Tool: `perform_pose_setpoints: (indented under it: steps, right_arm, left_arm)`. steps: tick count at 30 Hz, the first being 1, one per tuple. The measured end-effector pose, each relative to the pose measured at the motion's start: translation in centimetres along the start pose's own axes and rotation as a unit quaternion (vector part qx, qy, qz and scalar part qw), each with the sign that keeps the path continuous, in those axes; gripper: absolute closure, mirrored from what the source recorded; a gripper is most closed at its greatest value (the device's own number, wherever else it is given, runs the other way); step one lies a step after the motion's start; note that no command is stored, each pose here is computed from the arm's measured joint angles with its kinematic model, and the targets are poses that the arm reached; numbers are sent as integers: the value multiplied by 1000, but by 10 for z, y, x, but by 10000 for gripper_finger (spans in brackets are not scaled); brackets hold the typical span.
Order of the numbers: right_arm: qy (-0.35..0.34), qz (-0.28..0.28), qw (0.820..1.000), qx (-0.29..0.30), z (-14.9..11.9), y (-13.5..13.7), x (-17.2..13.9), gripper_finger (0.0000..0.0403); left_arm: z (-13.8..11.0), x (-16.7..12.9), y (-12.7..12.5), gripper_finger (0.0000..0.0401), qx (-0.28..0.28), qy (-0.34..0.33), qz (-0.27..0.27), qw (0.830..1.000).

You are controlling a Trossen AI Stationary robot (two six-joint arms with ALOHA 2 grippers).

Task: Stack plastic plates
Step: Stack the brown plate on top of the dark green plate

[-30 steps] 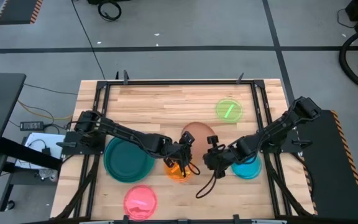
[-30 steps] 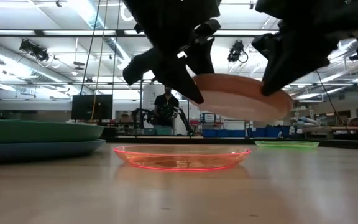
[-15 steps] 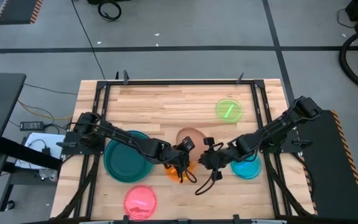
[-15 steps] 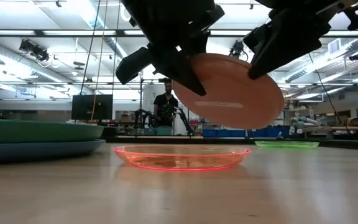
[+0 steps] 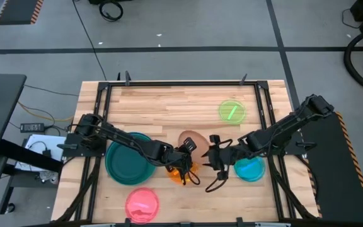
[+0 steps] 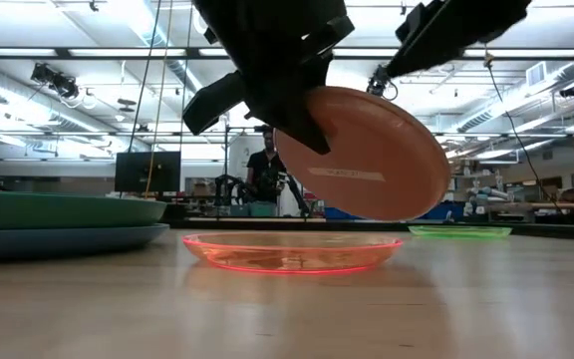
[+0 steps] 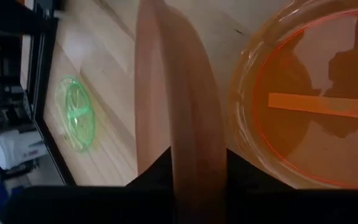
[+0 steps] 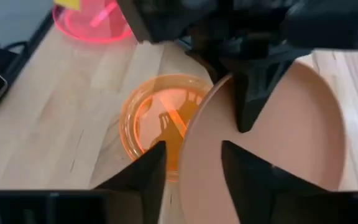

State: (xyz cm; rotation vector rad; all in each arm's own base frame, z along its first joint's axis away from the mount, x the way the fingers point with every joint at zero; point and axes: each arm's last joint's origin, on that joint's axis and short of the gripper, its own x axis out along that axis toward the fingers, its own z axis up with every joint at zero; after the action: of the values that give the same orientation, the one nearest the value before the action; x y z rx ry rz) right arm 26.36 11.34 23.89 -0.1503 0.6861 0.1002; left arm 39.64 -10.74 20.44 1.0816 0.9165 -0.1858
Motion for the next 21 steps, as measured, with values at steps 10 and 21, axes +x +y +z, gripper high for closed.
perform_pose_setpoints:
  steps: [10,21]
  right_arm:
    - [23,-75,997,13,-14,-12,-21,154]
    - [15,-139,989,50,-25,-15,-15,167]
  left_arm:
    - [5,-25,-19,336,-35,84,51,995]
    - [12,-84,-52,339,-154,103,80,979]
